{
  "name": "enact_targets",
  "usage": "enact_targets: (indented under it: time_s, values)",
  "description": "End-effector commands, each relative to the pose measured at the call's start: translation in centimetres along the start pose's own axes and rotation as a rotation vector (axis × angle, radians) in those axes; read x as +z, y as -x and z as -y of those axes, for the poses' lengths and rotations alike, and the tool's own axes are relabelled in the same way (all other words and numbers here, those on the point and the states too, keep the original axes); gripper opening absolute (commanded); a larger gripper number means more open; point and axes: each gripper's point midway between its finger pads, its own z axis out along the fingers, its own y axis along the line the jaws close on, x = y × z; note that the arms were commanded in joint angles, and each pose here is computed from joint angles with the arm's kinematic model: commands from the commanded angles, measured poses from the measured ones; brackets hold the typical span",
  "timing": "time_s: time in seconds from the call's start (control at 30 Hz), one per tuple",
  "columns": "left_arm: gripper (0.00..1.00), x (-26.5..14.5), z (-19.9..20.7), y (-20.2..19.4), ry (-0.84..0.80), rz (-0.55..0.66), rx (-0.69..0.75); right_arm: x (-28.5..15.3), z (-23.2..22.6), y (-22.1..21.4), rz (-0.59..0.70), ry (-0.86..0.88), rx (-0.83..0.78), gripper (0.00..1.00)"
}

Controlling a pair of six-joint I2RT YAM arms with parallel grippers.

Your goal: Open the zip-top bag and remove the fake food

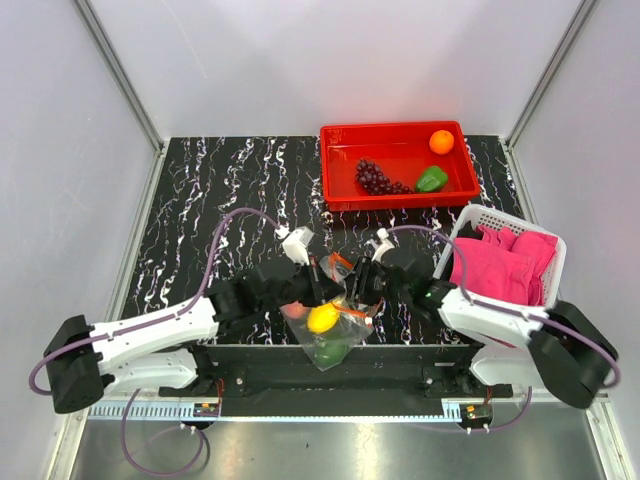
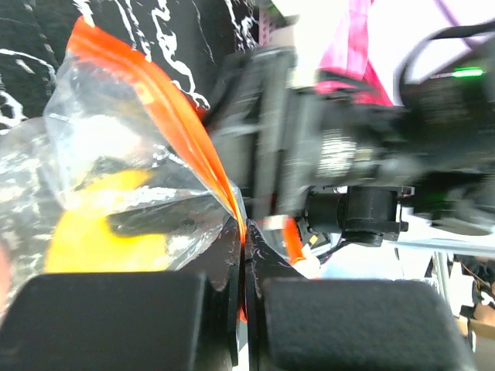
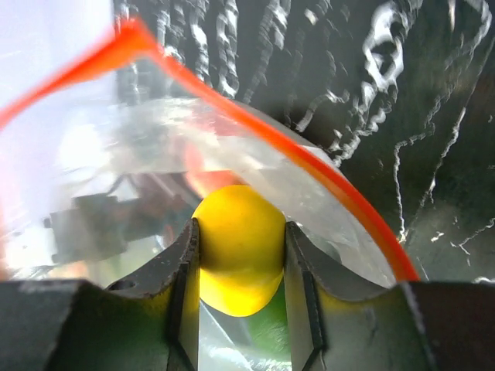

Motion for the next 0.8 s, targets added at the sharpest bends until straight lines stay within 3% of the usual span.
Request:
enact_targets:
  time_s: [0.0,0.4,0.57,0.77]
  values:
    - [0.00,-1.2,-1.3,1.1,0.047,0.081,0.006,-3.1,-2.1,2.6,0.105,-0.031,-0.134,0.00]
    - [0.00,-2.1,-1.9,1.2,0.058,0.099,0.000,-10.2,-6.1,8.3,0.319,-0.117,-0.370,0.00]
    - [0.00,-1.8,-0.3,2.1,0.031,0.104,0.021,-9.2,-6.4,8.1,0.281,-0.112,-0.373,0.00]
    - [0.00,-0.7,2.5,3.5,-0.007,0.089,0.062,-6.7,-5.9,6.0,0.146,-0.081,-0.392,0.00]
